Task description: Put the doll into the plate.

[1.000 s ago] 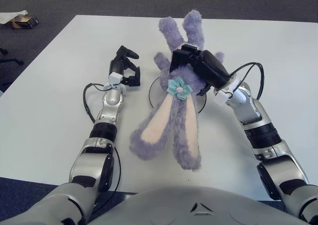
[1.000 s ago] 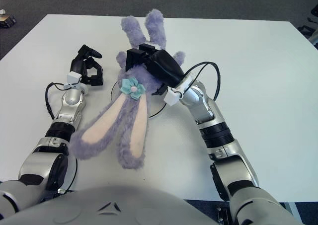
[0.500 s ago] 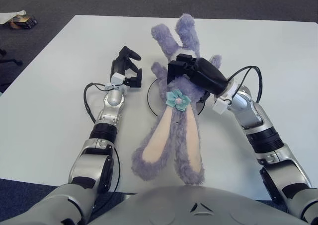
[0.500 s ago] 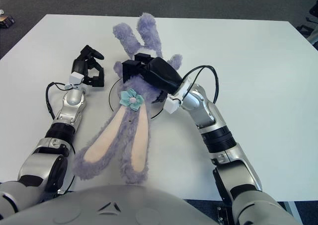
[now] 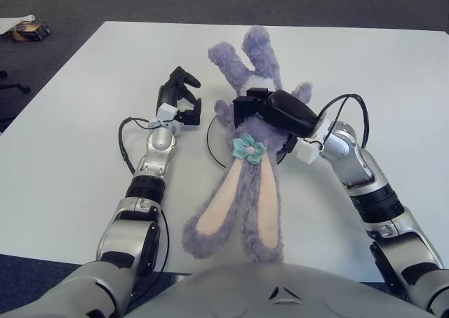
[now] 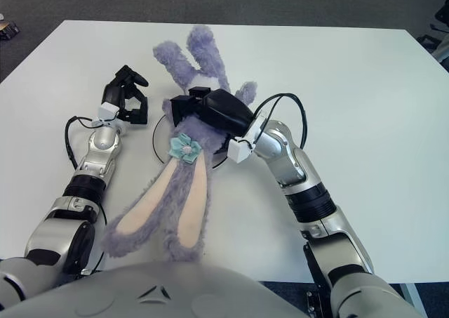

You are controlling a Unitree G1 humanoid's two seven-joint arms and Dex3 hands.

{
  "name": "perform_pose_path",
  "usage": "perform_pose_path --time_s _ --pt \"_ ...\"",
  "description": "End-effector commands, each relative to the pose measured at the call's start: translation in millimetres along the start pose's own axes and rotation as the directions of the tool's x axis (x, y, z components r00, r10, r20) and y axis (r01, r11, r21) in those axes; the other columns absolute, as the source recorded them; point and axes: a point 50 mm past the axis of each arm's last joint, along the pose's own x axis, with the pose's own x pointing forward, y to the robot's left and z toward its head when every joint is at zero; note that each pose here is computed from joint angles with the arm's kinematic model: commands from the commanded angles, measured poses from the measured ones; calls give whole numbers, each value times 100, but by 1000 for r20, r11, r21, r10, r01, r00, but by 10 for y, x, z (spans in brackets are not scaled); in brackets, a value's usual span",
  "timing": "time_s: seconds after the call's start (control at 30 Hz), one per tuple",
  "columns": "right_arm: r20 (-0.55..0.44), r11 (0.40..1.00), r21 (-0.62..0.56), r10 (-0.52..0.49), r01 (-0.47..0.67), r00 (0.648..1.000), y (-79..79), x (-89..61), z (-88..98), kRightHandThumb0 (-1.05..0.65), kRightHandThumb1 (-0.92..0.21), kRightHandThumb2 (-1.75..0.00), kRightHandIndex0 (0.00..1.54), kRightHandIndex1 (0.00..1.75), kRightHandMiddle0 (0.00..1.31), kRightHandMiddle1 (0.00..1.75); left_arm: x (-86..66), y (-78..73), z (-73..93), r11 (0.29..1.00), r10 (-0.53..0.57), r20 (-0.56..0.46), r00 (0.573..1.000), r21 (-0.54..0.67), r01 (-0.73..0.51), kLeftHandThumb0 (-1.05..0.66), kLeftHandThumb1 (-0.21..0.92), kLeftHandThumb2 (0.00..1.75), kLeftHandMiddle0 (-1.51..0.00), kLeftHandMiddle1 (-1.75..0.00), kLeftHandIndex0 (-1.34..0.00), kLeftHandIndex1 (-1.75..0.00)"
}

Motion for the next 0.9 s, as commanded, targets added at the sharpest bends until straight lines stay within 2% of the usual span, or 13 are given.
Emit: perform_pose_path --time_s 0.0,0.13,0.27,0.33,0.4,0.43,0.5,0.57,0.63,0.7,0.73,0.77,0.87 --pt "-60 996 20 89 -87 994 71 -43 -63 0 -1 -166 85 174 63 171 -277 -57 -295 1000 -26 -137 990 -7 25 -2 14 152 -78 -175 -51 -169" --pt "-84 990 27 142 -140 986 77 -49 -90 -1 0 -162 85 175 71 157 -278 -59 -294 1000 -27 -136 990 -10 26 -2 14 152 -78 -175 -51 -169" --pt "-98 981 -24 189 -192 977 73 -40 -124 -1 -4 -156 82 175 71 151 -280 -58 -298 999 -31 -139 990 -16 29 -2 15 151 -77 -175 -51 -168" --pt "-100 974 -62 212 -219 972 66 -35 -135 -2 -5 -155 82 175 71 151 -281 -56 -300 999 -32 -140 990 -18 29 -2 15 150 -77 -175 -51 -168" --pt "-101 968 -90 225 -234 969 61 -35 -145 -1 -8 -154 73 175 67 162 -283 -59 -301 999 -32 -141 989 -20 30 -2 15 150 -77 -175 -51 -168" --pt "-102 966 -101 229 -239 968 60 -35 -149 -17 -19 -143 84 175 63 167 -283 -60 -302 999 -32 -142 989 -20 30 -2 15 150 -77 -175 -51 -167" --pt "-106 954 -142 250 -264 962 61 -40 -172 -34 -31 -129 96 175 58 171 -284 -57 -305 999 -32 -144 989 -21 29 -2 16 150 -76 -175 -51 -168" --pt "-108 947 -161 262 -277 959 70 -51 -208 -39 -38 -121 93 175 54 173 -284 -55 -308 999 -32 -146 989 -20 29 -2 16 150 -76 -175 -51 -168" --pt "-107 947 -161 264 -279 959 82 -60 -236 -41 -44 -115 80 175 50 174 -284 -54 -310 999 -33 -148 988 -21 30 -2 15 150 -77 -175 -50 -169" --pt "-104 947 -160 264 -278 959 89 -63 -252 -40 -57 -97 49 175 42 174 -283 -54 -312 999 -33 -151 988 -21 30 -2 15 151 -77 -175 -50 -170" --pt "-103 948 -159 263 -277 959 90 -63 -257 -40 -59 -95 44 175 40 173 -283 -53 -314 999 -34 -153 988 -21 31 -2 15 151 -77 -175 -50 -170" --pt "-102 948 -160 262 -276 960 90 -62 -264 -53 -63 -85 34 167 27 167 -283 -52 -316 999 -34 -155 987 -21 31 -2 15 151 -77 -175 -49 -170" --pt "-101 946 -165 266 -280 959 87 -62 -288 -72 -73 -65 18 137 9 146 -284 -50 -318 999 -35 -158 987 -20 32 -2 16 151 -77 -175 -49 -171"
